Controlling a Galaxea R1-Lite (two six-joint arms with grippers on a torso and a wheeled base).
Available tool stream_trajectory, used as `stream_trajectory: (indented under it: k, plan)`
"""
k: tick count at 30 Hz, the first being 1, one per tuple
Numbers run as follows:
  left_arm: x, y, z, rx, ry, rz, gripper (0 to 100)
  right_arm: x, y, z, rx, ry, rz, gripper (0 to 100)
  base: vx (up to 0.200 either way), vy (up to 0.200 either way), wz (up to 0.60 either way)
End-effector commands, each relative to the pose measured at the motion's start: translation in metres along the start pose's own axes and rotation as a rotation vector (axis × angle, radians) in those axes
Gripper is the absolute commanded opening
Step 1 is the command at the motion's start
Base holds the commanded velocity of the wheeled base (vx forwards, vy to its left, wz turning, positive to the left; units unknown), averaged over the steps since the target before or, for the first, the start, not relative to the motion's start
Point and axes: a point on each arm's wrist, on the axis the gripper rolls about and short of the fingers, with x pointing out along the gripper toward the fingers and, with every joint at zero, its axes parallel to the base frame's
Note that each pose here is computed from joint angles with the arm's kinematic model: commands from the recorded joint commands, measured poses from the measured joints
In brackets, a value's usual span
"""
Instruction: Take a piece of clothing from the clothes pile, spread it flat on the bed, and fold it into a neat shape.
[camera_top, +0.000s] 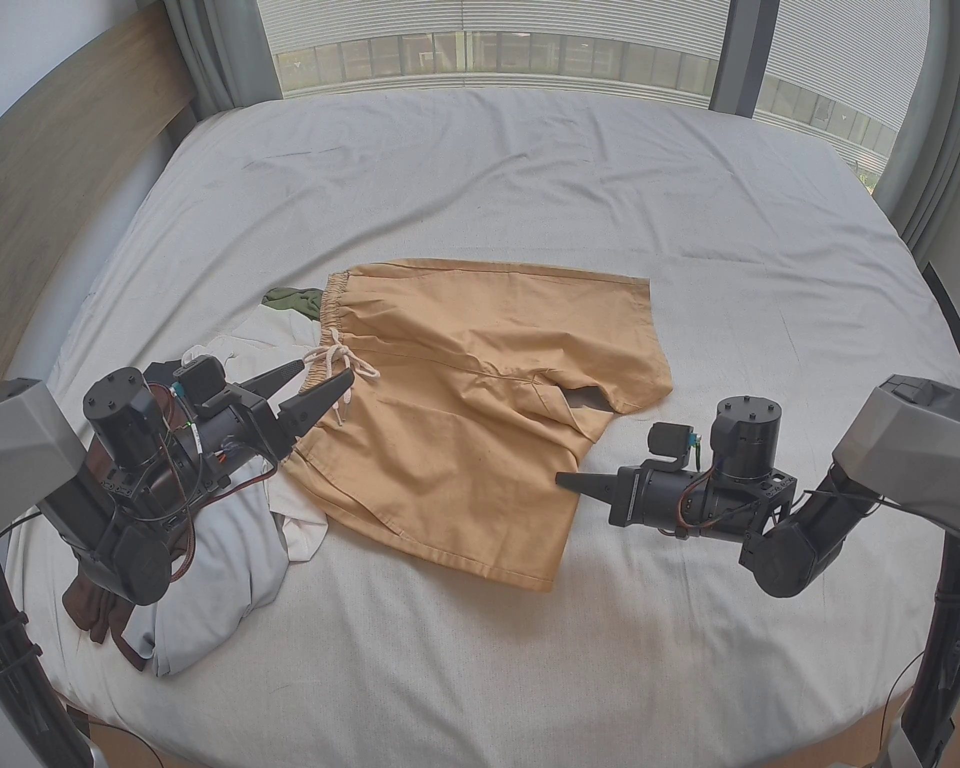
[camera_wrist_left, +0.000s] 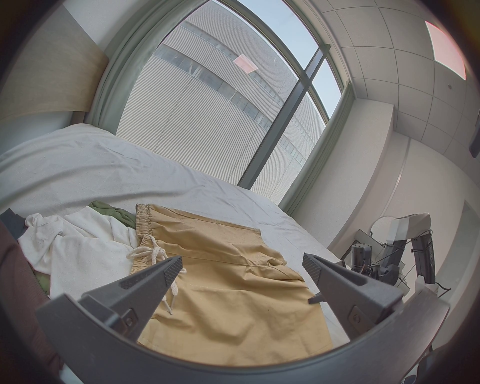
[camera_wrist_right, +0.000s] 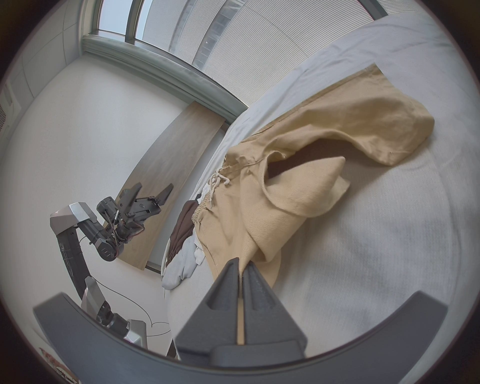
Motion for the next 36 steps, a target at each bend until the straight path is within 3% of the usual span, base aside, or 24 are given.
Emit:
stream_trajectory:
  k: [1,10,36]
  plan:
    - [0.0,0.0,-0.003,-0.006,0.009,-0.001,100,0.016,0.002,0.011,-0.017,-0.012,0.023,0,0.0,0.0,0.0]
    - [0.001,0.001,-0.008,-0.013,0.022,0.002,100,0.054,-0.016,0.021,-0.05,-0.055,0.051,0,0.0,0.0,0.0]
    - [0.002,0.004,-0.014,-0.021,0.036,0.008,100,0.114,-0.014,0.02,-0.093,-0.068,0.128,0,0.0,0.0,0.0]
